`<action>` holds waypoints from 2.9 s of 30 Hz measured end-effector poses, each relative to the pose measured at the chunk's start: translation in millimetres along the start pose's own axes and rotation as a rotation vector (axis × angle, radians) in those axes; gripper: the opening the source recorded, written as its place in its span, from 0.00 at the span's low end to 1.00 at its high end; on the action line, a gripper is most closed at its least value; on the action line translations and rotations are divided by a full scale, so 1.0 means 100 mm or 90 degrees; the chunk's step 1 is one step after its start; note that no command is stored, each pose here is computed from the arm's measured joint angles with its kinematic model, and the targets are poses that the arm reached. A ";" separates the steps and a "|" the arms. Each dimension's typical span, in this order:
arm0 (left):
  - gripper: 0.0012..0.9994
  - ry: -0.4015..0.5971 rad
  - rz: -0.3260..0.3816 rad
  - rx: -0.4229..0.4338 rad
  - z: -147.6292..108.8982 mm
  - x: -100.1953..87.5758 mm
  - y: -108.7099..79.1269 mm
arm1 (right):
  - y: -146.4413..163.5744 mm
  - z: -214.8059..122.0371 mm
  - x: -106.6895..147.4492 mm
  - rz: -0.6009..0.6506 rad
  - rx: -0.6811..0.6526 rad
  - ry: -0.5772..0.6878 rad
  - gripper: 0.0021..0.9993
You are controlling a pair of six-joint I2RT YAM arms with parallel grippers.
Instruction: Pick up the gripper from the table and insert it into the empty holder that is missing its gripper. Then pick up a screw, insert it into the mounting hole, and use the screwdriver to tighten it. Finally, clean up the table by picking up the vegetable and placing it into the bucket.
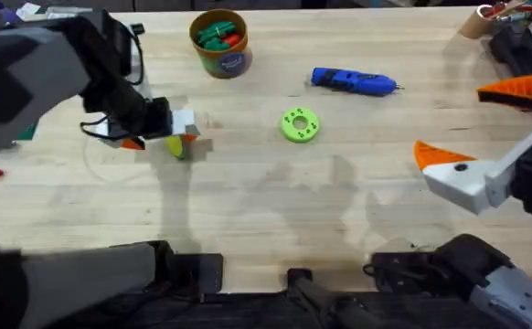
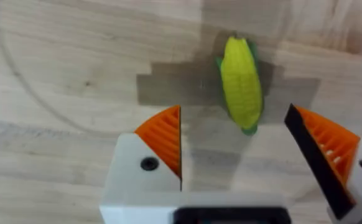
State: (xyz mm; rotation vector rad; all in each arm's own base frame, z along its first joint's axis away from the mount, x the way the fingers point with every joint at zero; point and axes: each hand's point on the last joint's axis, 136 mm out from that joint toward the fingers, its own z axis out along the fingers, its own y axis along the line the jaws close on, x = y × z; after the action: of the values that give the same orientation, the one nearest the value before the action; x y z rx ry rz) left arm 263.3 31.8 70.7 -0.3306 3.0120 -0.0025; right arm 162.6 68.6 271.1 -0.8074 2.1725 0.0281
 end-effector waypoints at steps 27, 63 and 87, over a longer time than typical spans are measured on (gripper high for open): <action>0.03 0.019 -0.029 0.013 0.26 -0.16 -0.06 | 0.00 0.00 0.00 -0.020 0.000 -0.001 0.99; 0.04 -0.411 0.203 0.184 -0.64 -2.33 -1.60 | -0.07 -0.01 -0.25 -0.018 0.020 -0.065 0.99; 0.99 -0.309 0.207 0.146 -1.59 -1.36 -1.21 | -0.07 -0.01 -0.25 -0.018 0.020 -0.064 0.99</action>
State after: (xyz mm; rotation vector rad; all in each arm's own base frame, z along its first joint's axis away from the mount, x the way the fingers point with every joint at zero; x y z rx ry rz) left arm 403.3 -59.1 245.9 0.1620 2.5137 -0.2065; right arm 177.9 75.8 290.9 -0.8009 2.0615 0.0200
